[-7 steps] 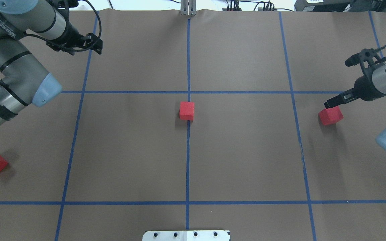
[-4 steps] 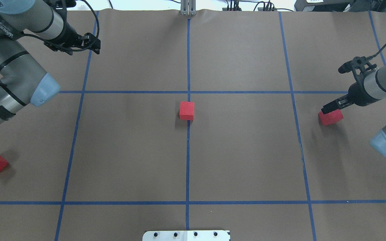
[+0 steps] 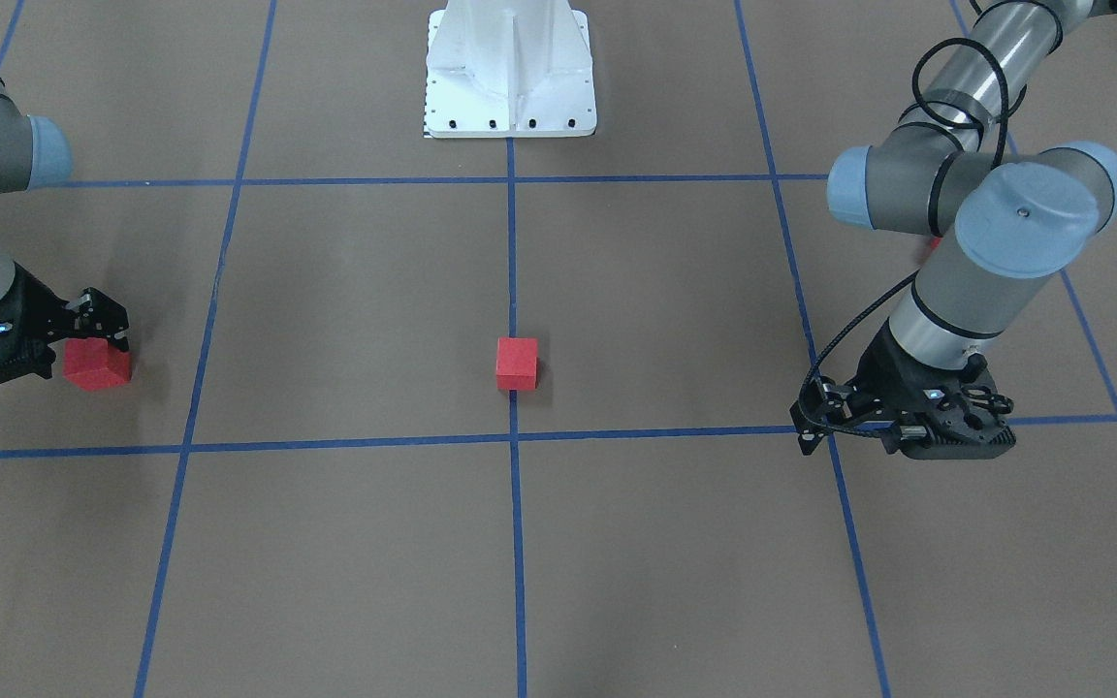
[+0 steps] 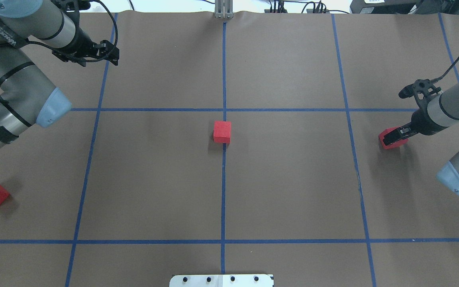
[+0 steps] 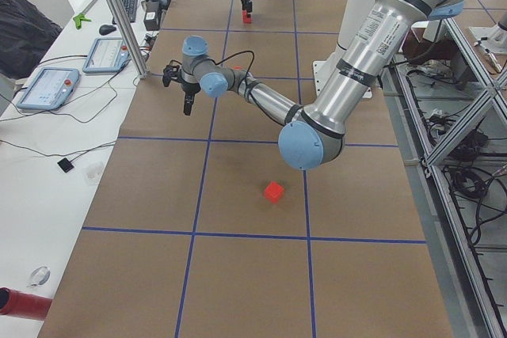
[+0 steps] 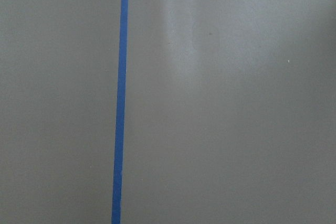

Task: Form red blocks into L shape at center
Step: 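Lift the left gripper away while the right gripper descends onto the far red cube, then carry the grasped red cube with the right gripper toward the center cube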

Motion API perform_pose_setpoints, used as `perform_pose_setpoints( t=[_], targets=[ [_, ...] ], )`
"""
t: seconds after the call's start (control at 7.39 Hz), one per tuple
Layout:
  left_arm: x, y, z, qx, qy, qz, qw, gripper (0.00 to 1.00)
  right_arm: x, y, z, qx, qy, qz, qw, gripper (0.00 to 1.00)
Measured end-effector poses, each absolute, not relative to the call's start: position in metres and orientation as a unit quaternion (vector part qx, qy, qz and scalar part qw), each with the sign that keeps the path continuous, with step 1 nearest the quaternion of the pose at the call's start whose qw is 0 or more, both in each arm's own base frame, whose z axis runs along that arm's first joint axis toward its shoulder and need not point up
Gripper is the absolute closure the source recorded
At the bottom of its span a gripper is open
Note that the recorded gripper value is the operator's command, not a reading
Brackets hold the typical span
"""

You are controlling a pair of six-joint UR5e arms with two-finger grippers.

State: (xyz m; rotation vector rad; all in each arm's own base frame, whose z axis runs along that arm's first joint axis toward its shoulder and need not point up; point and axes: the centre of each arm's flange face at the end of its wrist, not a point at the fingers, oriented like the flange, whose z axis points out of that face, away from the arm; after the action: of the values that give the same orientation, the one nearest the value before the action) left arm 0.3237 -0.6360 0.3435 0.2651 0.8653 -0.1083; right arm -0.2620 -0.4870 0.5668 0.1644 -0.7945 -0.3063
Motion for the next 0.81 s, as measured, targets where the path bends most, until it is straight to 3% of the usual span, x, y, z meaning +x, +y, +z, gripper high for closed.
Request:
perform_pose_setpoints(
  t=[0.14, 0.27, 0.54, 0.81],
  targets=[
    [0.324, -0.636, 0.344, 0.128, 0.418, -0.052, 0.898, 0.00, -0.261, -0.486, 0.570, 0.073, -0.383, -0.147, 0.909, 0.78],
    [0.324, -0.636, 0.345, 0.127, 0.417, -0.052, 0.898, 0.00, -0.261, -0.485, 0.569, 0.071, -0.383, -0.146, 0.910, 1.00],
    [0.323, -0.636, 0.347, 0.126, 0.416, -0.053, 0.899, 0.00, -0.262, -0.485, 0.550, 0.068, -0.383, -0.145, 0.910, 1.00],
    [0.314, -0.634, 0.363, 0.126, 0.411, -0.047, 0.902, 0.00, -0.265, -0.488, 0.472, 0.060, -0.381, -0.142, 0.912, 1.00]
  ],
)
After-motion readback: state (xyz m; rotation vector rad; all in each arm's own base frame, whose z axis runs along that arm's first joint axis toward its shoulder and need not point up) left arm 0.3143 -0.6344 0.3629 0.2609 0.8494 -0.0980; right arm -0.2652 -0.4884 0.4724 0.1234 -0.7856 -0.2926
